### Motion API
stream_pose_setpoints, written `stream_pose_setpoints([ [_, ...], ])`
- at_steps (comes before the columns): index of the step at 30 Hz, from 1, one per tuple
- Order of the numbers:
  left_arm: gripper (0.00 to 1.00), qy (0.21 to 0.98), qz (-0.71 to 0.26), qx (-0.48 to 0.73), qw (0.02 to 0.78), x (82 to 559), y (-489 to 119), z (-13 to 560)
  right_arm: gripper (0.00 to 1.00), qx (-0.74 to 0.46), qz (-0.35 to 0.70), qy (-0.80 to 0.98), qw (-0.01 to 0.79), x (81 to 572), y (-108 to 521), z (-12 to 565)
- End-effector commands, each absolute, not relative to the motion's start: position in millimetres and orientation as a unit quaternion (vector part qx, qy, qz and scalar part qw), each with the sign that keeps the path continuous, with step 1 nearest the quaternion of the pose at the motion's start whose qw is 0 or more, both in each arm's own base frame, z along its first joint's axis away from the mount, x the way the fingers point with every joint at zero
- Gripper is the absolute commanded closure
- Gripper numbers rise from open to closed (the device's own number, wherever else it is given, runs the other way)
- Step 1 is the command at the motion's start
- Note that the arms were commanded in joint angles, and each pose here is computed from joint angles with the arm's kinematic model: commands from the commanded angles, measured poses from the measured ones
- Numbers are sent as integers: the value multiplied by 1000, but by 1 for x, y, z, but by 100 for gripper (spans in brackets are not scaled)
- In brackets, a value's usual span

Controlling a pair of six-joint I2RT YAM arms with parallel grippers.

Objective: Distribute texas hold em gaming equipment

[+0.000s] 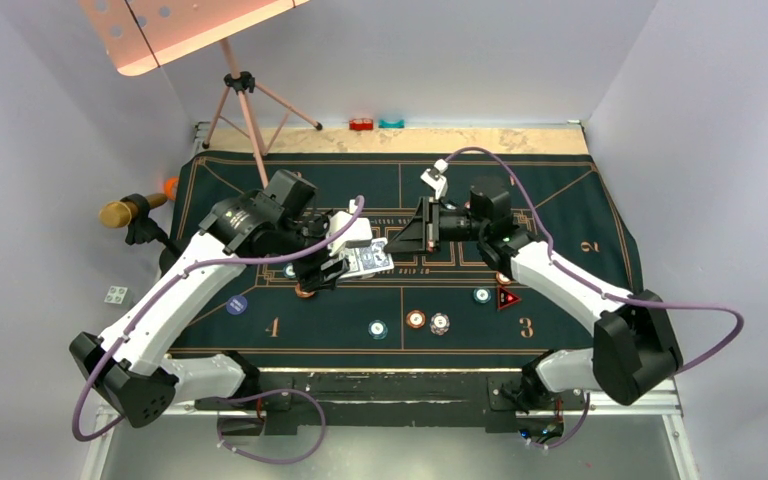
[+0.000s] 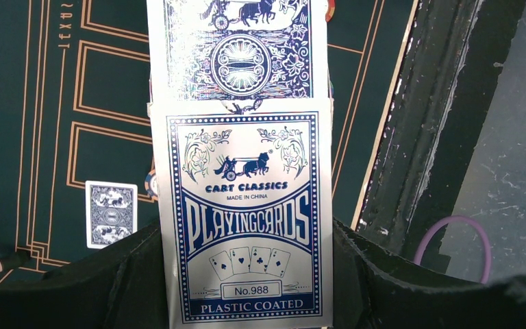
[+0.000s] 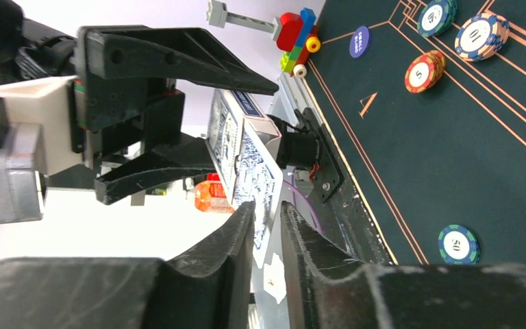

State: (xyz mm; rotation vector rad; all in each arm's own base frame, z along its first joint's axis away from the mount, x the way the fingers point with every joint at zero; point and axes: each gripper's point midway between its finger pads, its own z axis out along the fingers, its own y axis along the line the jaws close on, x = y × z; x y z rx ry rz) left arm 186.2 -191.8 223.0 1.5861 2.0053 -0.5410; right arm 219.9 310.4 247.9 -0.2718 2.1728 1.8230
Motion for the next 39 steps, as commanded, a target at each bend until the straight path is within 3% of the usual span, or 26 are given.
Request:
stream_pose_setpoints([
  [1, 100, 724, -206, 586, 301, 190, -198, 242, 80, -99, 655, 734, 151, 215, 302, 270],
  [8, 100, 727, -197, 588, 295, 191, -195, 236, 100, -89, 673, 720, 145, 216, 297, 282],
  [26, 100, 729, -197, 588, 291, 188, -193, 232, 100, -35, 669, 722, 171, 248, 258, 284],
  [39, 100, 730, -196, 587, 291, 189, -193, 231, 100, -11, 676, 721, 153, 244, 258, 271],
])
